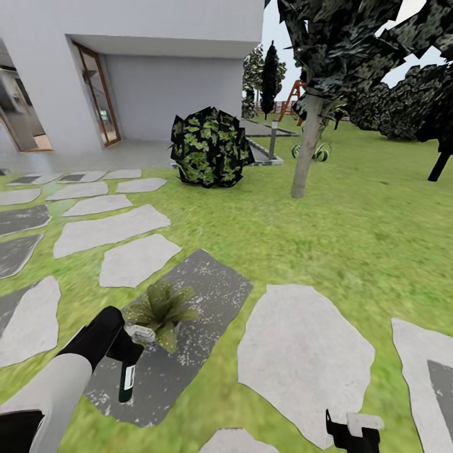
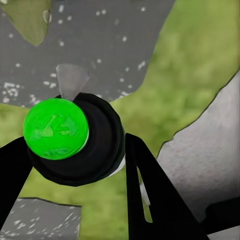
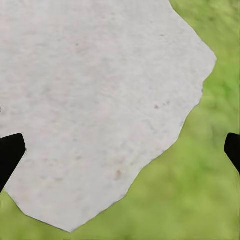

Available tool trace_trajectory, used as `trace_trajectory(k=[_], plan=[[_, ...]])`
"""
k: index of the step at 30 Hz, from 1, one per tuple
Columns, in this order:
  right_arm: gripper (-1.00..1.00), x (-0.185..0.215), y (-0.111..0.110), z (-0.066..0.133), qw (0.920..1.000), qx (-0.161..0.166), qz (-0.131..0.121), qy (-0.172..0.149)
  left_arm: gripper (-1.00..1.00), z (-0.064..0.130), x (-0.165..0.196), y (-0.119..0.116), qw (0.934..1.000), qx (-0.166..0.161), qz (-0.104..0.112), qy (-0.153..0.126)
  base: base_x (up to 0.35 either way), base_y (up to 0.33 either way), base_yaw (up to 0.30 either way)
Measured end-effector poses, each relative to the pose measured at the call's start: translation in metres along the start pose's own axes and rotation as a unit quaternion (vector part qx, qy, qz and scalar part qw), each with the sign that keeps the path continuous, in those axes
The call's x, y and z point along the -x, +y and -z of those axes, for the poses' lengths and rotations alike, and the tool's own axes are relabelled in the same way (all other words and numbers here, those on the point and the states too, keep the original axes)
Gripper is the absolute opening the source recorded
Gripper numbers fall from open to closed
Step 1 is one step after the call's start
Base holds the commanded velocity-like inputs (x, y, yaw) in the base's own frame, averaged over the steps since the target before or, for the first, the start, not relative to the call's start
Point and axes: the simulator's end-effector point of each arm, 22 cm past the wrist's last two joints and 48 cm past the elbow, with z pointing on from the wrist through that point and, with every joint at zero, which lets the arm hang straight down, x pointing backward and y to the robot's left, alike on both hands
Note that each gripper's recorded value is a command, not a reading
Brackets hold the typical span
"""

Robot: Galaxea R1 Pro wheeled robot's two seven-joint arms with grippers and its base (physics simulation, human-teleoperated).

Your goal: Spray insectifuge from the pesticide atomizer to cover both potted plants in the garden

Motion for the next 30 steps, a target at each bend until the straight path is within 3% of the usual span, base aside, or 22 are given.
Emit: trace_trajectory(k=[15, 30], plan=[[1.00, 0.0000, 0.0001, -0.0001, 1.0000, 0.000, 0.000, 0.000, -1.00, -0.0001, -0.0002, -0.0004, 1.0000, -0.001, 0.000, 0.000, 0.004, -0.013, 0.264], [1.00, 0.0002, -0.0001, 0.0000, 1.0000, 0.000, 0.000, 0.000, -1.00, 0.0001, 0.0002, -0.0004, 1.0000, -0.001, 0.000, 0.000, 0.076, -0.252, 0.020]])
